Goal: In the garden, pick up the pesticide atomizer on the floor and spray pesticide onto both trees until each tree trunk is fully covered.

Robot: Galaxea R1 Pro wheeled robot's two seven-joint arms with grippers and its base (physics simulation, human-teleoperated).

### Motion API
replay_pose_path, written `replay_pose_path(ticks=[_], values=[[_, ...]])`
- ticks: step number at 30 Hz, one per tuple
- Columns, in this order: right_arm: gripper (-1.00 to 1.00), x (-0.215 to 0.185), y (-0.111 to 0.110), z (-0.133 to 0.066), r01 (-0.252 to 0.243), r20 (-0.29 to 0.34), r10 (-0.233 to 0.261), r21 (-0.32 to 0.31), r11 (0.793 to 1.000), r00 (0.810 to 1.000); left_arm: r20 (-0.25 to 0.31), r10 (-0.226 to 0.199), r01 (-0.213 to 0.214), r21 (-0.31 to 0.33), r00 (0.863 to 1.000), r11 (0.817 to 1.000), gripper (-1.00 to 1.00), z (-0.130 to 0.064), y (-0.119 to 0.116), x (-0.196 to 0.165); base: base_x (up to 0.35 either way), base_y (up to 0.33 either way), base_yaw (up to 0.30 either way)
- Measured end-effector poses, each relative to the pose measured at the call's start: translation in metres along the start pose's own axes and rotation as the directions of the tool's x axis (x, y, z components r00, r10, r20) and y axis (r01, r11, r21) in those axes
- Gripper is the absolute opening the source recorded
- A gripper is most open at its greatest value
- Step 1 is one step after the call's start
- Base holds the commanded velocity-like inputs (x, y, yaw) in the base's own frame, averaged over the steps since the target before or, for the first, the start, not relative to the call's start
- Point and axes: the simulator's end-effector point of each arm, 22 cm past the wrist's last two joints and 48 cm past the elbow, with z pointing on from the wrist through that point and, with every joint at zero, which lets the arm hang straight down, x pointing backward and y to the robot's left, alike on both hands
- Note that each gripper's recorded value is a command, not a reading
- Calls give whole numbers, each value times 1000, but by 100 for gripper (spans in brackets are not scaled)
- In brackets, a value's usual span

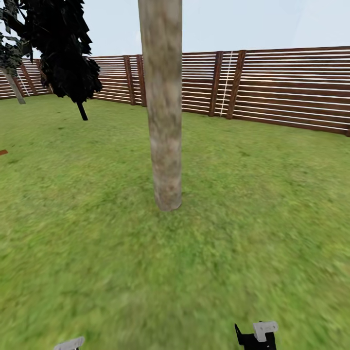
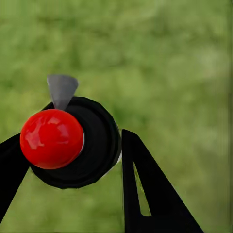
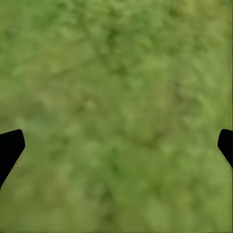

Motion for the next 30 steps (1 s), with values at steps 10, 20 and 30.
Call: replay_pose_path(ticks=[10,20,30], values=[[100,0,0,0,0,0,0,0,1000,1000,0,2,-2,1,1000,1000,-100,0,0,0,340,-14,0],[100,0,0,0,0,0,0,0,1000,1000,0,1,-1,1,1000,1000,-100,0,0,0,331,-15,0],[100,-62,76,14,336,170,-301,-247,909,938,55,302,-305,292,952,907,-100,0,-60,-11,27,0,0]])
